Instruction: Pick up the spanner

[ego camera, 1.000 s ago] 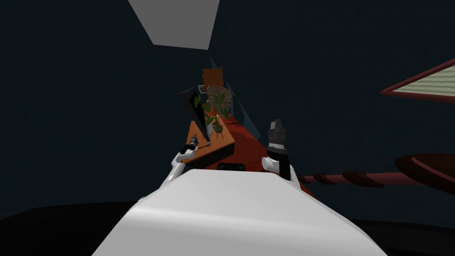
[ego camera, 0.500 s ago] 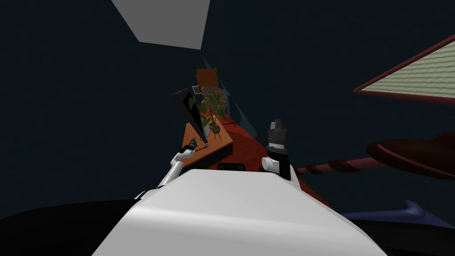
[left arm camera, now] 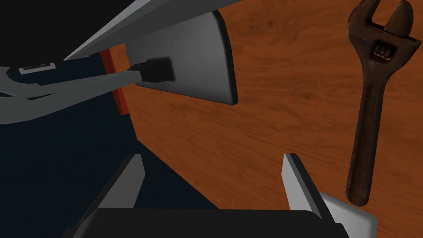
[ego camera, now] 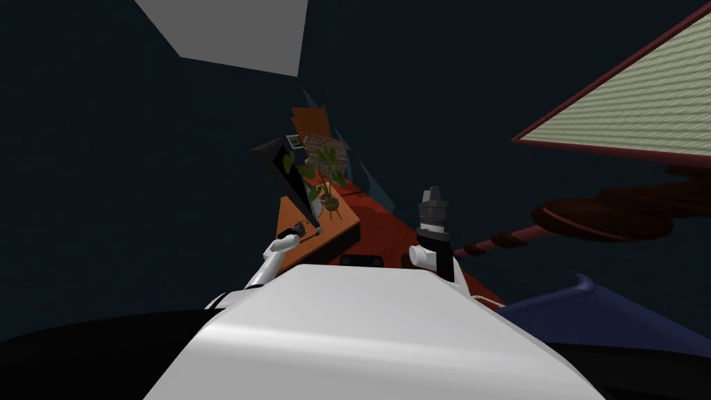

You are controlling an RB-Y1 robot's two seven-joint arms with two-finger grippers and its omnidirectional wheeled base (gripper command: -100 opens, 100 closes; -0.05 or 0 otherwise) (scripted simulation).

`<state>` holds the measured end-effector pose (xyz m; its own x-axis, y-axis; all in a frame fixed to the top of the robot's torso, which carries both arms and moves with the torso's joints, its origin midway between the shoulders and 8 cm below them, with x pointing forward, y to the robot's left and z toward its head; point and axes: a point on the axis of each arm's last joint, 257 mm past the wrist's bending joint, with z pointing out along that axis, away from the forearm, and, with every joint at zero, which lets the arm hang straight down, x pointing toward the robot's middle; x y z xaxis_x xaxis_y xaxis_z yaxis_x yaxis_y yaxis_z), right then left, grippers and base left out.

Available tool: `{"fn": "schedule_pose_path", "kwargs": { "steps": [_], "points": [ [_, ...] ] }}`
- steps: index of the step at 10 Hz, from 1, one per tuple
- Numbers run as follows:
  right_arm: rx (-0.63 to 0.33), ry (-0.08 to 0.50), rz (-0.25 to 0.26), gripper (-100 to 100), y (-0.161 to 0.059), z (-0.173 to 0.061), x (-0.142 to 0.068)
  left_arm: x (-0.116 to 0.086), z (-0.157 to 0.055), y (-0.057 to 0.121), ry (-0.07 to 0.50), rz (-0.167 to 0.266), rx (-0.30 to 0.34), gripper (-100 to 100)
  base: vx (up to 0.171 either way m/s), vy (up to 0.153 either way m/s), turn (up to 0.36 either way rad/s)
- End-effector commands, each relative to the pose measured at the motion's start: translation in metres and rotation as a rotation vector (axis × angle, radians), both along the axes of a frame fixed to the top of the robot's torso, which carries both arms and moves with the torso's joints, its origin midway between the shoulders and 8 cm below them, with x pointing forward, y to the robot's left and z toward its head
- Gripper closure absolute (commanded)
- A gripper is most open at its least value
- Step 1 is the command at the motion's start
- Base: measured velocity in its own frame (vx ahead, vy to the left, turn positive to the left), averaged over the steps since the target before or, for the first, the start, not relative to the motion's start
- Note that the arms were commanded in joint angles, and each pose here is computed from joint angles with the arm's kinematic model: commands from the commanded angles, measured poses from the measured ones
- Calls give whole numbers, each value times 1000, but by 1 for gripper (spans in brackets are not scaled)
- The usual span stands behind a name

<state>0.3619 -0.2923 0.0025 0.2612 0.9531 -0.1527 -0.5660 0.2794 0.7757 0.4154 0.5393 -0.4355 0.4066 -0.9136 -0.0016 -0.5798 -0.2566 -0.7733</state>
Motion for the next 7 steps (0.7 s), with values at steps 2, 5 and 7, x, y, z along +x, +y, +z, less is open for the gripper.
{"fn": "schedule_pose_path", "kwargs": {
  "steps": [2,5,7],
  "points": [
    [0,0,0,0,0,0,0,-19,-23,13,85,62,-59,-100,2,29,-189],
    [0,0,0,0,0,0,0,-47,-48,23,177,120,-110,-100,0,33,-174],
    [0,0,0,0,0,0,0,-64,-61,28,233,165,-152,-100,-6,34,-184]
  ]
}}
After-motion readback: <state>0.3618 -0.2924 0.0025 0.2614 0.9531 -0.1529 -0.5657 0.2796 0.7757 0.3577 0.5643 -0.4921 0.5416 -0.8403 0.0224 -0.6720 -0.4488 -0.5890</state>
